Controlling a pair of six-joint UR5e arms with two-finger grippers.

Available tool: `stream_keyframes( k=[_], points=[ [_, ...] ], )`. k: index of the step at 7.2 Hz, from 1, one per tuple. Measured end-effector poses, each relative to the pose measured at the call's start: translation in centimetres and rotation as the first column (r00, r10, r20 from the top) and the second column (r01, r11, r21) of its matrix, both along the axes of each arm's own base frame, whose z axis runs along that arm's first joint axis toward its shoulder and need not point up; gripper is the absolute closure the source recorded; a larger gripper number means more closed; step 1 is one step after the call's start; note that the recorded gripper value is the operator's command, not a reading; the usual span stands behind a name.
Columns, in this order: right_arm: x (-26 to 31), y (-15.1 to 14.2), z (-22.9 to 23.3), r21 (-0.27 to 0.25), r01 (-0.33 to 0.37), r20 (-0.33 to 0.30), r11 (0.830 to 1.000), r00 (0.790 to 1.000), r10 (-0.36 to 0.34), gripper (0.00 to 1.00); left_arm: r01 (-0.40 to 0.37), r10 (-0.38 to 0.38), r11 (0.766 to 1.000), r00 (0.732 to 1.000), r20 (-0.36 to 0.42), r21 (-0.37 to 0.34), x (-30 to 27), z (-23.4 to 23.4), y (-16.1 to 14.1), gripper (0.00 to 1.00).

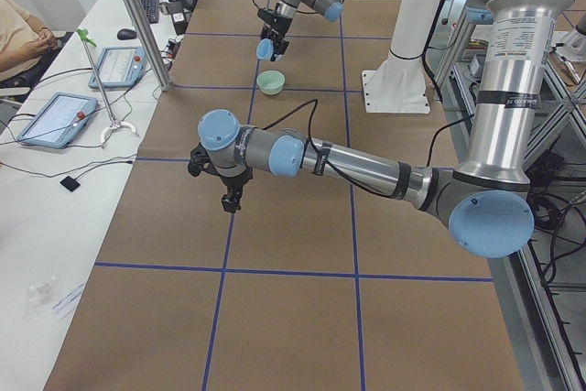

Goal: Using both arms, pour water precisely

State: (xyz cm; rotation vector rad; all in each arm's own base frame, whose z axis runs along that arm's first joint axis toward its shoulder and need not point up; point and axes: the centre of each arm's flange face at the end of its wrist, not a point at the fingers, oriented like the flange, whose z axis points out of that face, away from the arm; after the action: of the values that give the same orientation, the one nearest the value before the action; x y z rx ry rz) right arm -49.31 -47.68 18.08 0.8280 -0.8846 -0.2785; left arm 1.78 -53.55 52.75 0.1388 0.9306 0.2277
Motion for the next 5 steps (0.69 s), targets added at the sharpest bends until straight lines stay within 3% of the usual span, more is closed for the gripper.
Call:
stream_keyframes(
  k=[2,3,5],
  points=[
    [3.1,0.1,0.6,-0.029,-0.169,0.04,0.985,0.985,0.17,1.0,0.009,-0.009,1.0,1.0,0.003,0.001,-0.5,0.0,0.0,0.0],
    [4.4,0.1,1.1,-0.063,-0.254,0.07,0.965,0.964,0.258,1.0,0.011,-0.011,1.0,1.0,0.003,0.002,-0.5,-0.1,0.0,0.0],
    [5.6,0.2,2.6,-0.148,-0.412,0.114,0.899,0.896,0.429,1.0,0.011,-0.011,1.0,1.0,0.002,0.003,-0.5,-0.2,0.0,0.0]
  ],
)
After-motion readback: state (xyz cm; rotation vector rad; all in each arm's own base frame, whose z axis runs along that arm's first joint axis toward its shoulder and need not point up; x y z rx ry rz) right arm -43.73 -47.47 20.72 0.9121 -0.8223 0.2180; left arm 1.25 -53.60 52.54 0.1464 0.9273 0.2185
